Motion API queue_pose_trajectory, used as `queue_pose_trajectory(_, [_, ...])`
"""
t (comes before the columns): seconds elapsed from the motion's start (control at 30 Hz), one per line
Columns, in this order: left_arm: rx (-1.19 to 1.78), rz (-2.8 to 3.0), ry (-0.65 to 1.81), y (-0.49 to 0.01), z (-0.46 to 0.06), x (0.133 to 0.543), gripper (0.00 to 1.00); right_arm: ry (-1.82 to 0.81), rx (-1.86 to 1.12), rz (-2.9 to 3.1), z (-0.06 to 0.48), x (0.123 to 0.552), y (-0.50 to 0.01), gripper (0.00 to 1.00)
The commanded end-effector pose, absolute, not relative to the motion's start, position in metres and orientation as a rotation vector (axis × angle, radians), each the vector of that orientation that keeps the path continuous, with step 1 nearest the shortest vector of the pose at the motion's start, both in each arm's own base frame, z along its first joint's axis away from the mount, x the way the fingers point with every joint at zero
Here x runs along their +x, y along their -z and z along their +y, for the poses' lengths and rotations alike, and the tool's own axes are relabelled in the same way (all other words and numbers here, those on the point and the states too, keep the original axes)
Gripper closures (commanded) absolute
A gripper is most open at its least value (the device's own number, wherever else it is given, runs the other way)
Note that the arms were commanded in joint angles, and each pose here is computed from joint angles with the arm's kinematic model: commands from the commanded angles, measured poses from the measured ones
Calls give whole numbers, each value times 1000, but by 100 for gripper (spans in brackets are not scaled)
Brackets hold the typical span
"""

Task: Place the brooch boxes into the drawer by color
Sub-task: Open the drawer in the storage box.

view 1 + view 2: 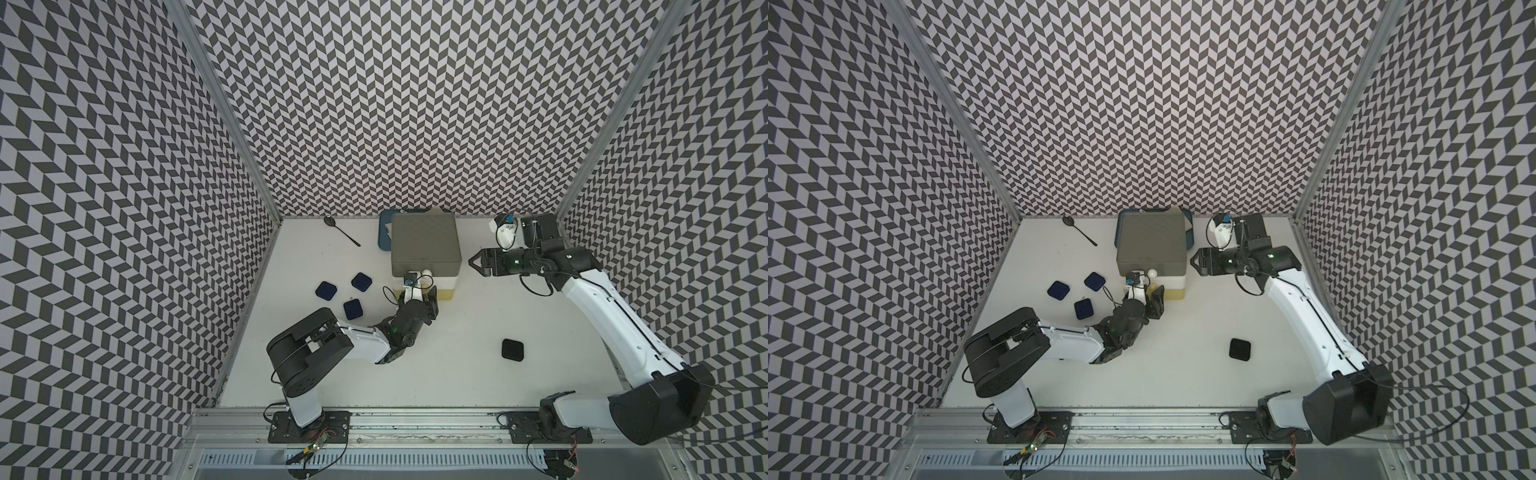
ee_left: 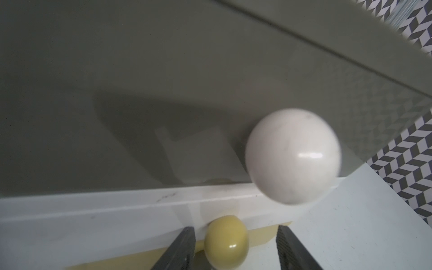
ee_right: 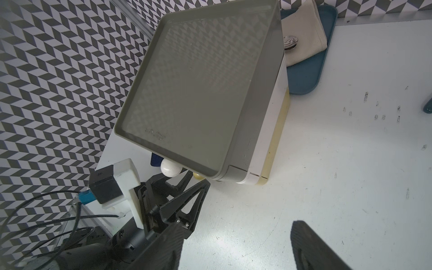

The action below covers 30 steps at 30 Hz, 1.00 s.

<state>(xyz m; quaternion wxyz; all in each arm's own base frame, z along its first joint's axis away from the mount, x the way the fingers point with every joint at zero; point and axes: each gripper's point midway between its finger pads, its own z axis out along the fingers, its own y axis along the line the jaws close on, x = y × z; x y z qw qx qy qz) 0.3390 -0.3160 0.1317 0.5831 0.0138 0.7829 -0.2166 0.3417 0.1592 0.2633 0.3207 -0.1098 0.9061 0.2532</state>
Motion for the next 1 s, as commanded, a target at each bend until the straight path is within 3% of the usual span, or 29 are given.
queue_pose_trajectory(0.0, [32, 1840, 496, -129, -319, 344, 44, -667, -307, 2304, 161, 351, -283, 23])
queue_pose_trajectory(0.97, [5, 1869, 465, -123, -318, 351, 75, -668, -309, 2301, 161, 351, -284, 23])
